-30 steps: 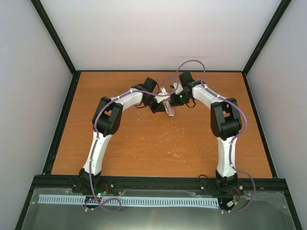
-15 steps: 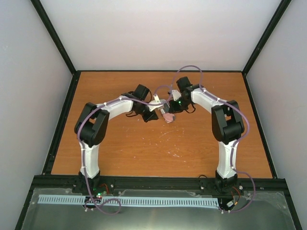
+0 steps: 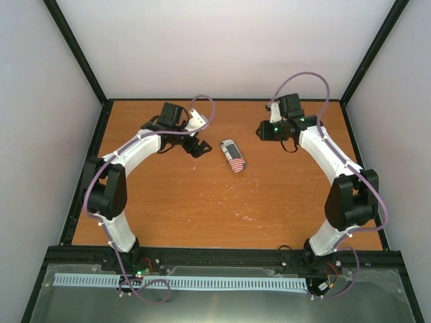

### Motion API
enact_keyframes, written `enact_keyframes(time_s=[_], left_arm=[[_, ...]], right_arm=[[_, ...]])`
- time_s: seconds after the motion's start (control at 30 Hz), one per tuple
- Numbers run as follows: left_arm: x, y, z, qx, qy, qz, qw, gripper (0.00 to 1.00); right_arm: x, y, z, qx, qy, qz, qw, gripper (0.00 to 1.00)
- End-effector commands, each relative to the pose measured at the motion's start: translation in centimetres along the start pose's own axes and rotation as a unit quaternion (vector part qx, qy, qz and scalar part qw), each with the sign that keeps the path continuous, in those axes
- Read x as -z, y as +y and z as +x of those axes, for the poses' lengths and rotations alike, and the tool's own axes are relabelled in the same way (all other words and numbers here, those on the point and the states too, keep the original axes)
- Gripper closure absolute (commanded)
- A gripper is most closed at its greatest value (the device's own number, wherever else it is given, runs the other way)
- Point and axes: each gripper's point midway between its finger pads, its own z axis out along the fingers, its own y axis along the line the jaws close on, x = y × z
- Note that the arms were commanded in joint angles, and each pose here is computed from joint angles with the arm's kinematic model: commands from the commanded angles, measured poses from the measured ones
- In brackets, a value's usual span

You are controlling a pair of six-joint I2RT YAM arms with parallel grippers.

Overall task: Organize the sunglasses
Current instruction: Reset both arms

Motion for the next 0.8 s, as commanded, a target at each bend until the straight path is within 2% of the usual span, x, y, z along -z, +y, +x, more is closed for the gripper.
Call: enact_keyframes(time_s=[0.0,0.1,0.27,0.4,0.77], left_arm=[[4.0,0.5,-4.9,0.000,-0.075,-0.036,0.997,0.00],[5.5,0.3,-4.5,0.001,-0.088,-0.052,0.995,0.00],[6.7,0.2,-1.6,0.035,-0.092,-0.055,0.994,0.00],[7.4,0.2,-0.5,0.065,-0.099,-0.041,0.992,0.00],[8.3,-0.1,0.4,0.053,-0.120,-0.021,0.991,0.00]], right_arm=[[0.4,-3.1,2.0,-0.089,0.010,0.050,0.995,0.68],[2.0,-4.1,2.7,-0.115,-0.016,0.083,0.990,0.68],[4.4,-7.0,4.3,-0.179,-0.053,0.147,0.971,0.69],[4.9,-7.3,5.6,-0.212,-0.056,0.154,0.963,0.69],[6.1,-8.2,7.0,-0.270,-0.083,0.176,0.943,0.69]])
